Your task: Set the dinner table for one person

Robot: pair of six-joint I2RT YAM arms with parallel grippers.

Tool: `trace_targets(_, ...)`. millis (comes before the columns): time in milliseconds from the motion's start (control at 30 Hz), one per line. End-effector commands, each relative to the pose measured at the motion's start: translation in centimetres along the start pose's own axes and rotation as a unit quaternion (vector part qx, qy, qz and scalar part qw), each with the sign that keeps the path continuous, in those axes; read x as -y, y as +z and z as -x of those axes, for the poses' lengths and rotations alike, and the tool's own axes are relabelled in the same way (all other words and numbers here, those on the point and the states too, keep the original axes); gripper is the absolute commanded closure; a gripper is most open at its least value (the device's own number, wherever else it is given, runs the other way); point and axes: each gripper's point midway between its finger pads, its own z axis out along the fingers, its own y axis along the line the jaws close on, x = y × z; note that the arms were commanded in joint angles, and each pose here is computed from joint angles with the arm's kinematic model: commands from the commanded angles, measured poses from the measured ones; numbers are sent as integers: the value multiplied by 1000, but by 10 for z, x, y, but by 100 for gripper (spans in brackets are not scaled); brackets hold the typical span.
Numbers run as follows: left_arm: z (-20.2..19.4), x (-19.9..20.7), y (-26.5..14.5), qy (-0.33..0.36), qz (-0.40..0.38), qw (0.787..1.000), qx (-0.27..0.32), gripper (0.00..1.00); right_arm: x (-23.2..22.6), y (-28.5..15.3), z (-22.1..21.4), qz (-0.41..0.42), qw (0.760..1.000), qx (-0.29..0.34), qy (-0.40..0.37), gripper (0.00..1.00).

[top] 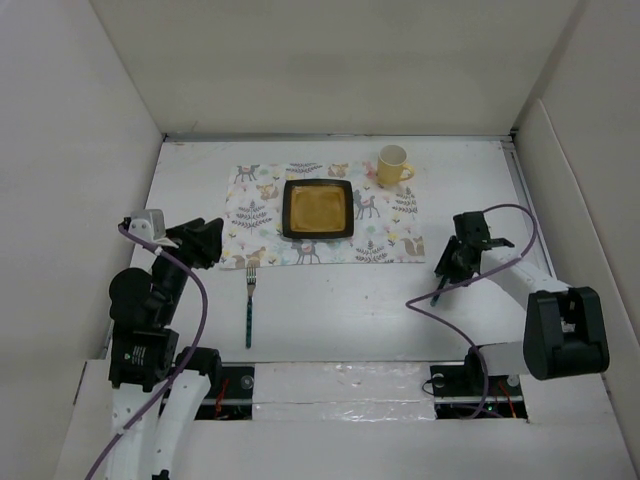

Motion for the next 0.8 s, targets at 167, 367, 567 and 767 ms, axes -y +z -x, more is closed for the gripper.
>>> trace_targets(167,29,18,-15,13,-27,999,46,58,9,11,2,-28,998,-47,20,61)
trace_targets(367,31,21,-20,13,-33,998,49,58,13,17,3,-38,997,-63,30,88)
trace_targets(567,28,20,-19,14,-31,998,44,58,10,-6,38,-33,999,4,7,100)
trace_targets(767,21,18,-12,12,-28,999,29,58,-62,-109,103,102,979,165,-63,100)
